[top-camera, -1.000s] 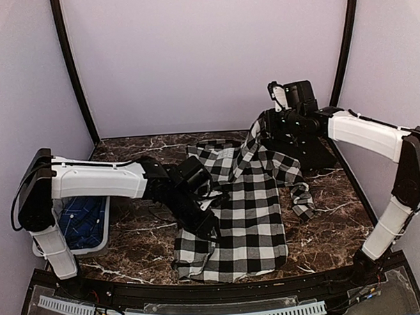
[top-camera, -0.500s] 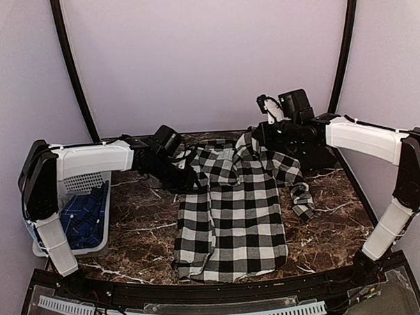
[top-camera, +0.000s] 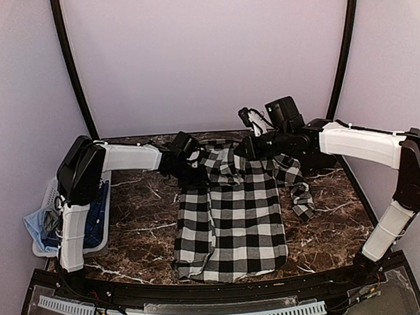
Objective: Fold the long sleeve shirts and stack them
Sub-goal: Fold the sleeve of the 1/3-folded shirt.
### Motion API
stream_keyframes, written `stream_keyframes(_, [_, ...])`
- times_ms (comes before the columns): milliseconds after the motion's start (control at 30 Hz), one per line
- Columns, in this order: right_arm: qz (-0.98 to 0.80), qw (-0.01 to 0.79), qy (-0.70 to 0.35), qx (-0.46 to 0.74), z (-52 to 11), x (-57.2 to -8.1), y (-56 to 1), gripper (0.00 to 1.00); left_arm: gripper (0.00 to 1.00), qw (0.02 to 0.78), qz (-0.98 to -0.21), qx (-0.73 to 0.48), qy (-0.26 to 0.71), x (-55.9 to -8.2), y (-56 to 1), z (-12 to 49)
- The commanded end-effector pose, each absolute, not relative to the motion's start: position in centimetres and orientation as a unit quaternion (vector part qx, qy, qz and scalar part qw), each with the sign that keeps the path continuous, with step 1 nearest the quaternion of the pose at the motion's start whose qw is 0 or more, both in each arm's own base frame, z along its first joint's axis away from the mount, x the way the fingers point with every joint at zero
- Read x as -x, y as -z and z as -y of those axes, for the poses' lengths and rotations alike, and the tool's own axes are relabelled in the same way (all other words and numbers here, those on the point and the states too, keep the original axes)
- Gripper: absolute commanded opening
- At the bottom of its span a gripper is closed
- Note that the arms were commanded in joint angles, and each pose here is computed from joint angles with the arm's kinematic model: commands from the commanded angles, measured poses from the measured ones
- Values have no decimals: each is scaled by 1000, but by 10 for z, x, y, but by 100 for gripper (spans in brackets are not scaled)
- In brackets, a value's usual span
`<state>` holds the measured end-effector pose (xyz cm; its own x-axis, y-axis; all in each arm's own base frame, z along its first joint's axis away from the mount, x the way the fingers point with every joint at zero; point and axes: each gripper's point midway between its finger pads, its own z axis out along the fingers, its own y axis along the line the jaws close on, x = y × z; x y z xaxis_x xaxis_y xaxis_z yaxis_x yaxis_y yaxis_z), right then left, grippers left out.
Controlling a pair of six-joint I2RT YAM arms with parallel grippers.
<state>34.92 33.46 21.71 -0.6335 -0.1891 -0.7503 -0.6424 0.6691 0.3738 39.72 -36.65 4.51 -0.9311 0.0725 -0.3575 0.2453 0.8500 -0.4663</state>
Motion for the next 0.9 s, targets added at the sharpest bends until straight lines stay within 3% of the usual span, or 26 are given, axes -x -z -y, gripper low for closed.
stream_keyframes(0, [-846,329,-330,260,-347,-338,-214,0,27,184,-940,-76,277,-418,-51,375])
stream_keyframes(433, [-873,268,-259,314,-364,-311,-183,0,27,231,-926,-45,293,-411,-130,340])
stream_keyframes(700, [-875,207,-235,369,-409,-272,-139,0,29,224,-933,-12,281,-384,-129,292])
stream_keyframes(867, [-867,193,-282,363,-452,-261,-126,0,31,213,-932,-25,291,-368,-127,286])
